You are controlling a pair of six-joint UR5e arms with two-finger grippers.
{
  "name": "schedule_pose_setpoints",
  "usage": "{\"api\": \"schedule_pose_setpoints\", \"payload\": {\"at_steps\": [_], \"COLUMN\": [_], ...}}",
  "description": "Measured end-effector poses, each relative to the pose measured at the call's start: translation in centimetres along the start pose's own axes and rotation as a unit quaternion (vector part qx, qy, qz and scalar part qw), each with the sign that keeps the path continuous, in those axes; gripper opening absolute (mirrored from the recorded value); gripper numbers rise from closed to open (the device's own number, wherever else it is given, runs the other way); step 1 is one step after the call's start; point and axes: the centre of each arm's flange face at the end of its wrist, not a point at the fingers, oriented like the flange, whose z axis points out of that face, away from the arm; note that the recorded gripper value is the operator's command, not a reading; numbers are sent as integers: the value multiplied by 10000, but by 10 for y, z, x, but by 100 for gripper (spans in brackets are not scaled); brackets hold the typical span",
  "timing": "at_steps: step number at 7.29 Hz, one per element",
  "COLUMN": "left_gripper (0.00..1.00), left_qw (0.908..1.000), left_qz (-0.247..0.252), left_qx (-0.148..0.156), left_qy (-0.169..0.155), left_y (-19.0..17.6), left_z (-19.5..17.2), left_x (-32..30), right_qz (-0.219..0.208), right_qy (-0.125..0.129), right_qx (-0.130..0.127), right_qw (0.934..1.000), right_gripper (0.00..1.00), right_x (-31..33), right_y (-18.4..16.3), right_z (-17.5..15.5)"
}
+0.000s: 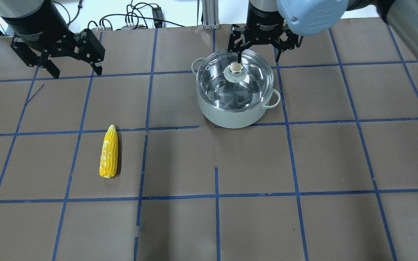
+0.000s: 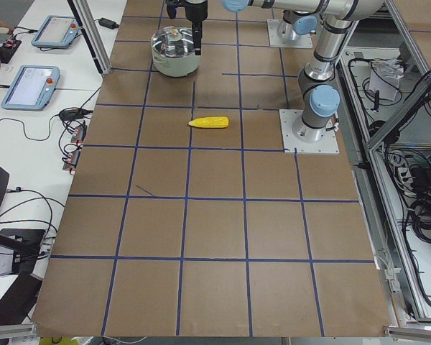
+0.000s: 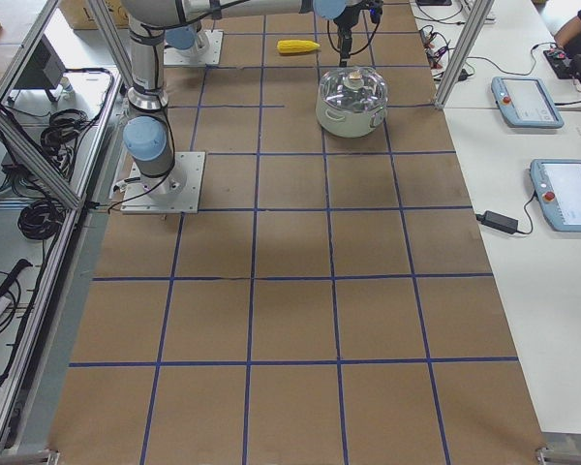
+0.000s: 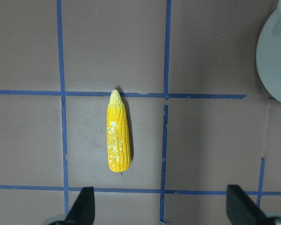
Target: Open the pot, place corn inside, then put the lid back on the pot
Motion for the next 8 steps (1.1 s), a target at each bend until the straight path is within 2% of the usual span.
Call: {"api": "schedule_pose_setpoints", "payload": {"at_steps": [2, 6, 8], "left_gripper": [100, 100, 100], "left_qw": [10000, 10000, 10000], "left_qz": [-5, -6, -6], "left_qx": [-1, -1, -3], "left_qy": [0, 0, 0], "left_y": [0, 0, 0], "left_z": [0, 0, 0], "left_x": [0, 0, 0], "right_qz": [107, 78, 85], "right_qy": [-11, -39, -51], "right_qx": [17, 43, 104], "right_qw": [9999, 10000, 9999], "right_gripper": [99, 99, 89], "right_x": [-20, -30, -31], "right_y": [-27, -51, -57], "right_z": [37, 83, 92]}}
